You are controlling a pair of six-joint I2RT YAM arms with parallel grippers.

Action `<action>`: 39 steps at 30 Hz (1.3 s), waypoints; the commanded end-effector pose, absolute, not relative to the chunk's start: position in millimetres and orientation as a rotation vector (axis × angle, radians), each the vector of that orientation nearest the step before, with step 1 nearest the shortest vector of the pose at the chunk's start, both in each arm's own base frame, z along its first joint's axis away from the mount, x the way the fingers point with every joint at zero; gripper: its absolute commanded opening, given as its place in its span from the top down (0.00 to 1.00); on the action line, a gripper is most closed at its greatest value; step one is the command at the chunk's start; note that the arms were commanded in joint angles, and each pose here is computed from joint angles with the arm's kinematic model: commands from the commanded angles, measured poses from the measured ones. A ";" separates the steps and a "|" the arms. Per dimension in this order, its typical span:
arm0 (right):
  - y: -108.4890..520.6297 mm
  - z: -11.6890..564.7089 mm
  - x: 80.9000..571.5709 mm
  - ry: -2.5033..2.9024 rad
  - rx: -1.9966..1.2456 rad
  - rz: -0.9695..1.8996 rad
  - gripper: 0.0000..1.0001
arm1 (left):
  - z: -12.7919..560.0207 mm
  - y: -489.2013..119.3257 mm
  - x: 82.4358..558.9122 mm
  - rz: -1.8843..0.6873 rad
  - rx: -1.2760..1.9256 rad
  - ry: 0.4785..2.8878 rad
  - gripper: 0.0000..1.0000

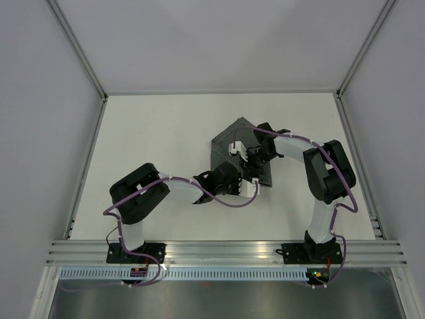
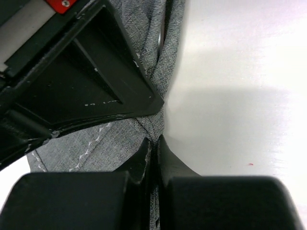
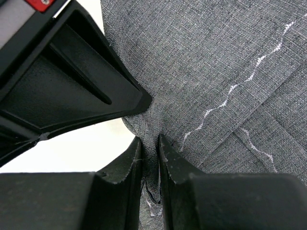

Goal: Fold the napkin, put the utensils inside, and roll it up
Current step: Roll the napkin with the utensil

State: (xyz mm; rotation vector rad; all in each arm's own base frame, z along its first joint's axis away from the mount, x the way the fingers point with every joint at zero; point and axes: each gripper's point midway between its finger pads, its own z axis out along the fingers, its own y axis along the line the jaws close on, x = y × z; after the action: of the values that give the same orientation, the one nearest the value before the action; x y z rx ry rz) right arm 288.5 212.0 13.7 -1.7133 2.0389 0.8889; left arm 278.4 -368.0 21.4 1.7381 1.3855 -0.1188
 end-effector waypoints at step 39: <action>156.9 68.5 294.9 2.161 -1.304 0.882 0.30 | -0.4 -366.2 223.4 -0.707 1.696 1.799 0.98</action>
State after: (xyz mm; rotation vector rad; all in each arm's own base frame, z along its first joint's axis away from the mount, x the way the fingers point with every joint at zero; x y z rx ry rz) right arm 279.1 156.0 41.3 -1.3706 2.2813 0.8895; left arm 251.3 -383.5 25.1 1.6704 1.6200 -0.5733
